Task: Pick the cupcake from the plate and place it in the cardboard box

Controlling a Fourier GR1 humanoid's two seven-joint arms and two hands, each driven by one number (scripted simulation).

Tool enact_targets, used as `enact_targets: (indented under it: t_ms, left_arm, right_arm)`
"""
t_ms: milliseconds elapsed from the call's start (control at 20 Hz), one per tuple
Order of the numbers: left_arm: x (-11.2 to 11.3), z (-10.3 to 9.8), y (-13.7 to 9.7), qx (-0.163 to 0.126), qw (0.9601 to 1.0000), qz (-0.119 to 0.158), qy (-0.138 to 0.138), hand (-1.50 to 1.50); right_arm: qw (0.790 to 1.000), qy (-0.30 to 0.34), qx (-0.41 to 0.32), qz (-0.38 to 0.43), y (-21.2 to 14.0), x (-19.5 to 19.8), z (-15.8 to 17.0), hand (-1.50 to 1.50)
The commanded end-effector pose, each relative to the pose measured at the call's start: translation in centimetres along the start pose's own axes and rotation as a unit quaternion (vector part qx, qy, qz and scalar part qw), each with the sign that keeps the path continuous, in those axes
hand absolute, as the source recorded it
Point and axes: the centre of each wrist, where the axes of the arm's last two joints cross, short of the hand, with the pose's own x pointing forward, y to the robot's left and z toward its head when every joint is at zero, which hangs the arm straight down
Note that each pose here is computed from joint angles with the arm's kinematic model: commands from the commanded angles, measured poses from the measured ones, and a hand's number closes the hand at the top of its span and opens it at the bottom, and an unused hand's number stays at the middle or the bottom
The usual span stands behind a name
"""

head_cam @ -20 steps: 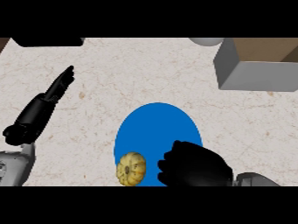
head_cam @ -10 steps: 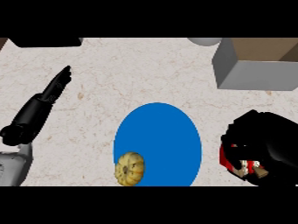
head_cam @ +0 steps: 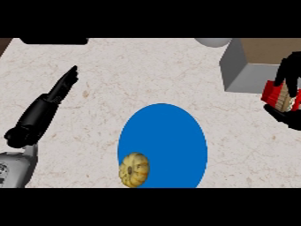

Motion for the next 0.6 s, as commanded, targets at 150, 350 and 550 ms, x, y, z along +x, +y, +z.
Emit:
enact_targets:
  t_ms: [150, 350, 550]
  left_arm:
    - [0.0, -1.8, 0.0, -0.009, 0.9999, 0.003, -0.006, 0.0]
    - [0.2, -1.2, 0.9, -0.01, 0.9998, 0.008, -0.018, 0.0]
    - [0.9, -2.3, -1.7, -0.021, 0.9994, 0.012, -0.024, 0.0]
  right_arm:
    - [0.997, 0.071, -0.014, 0.018, -3.2, -6.0, -3.0, 1.5]
    - [0.991, 0.102, 0.036, 0.078, -4.3, -8.3, -3.4, 1.5]
    - [0.972, 0.151, 0.154, 0.094, -3.7, -10.1, -2.8, 1.5]
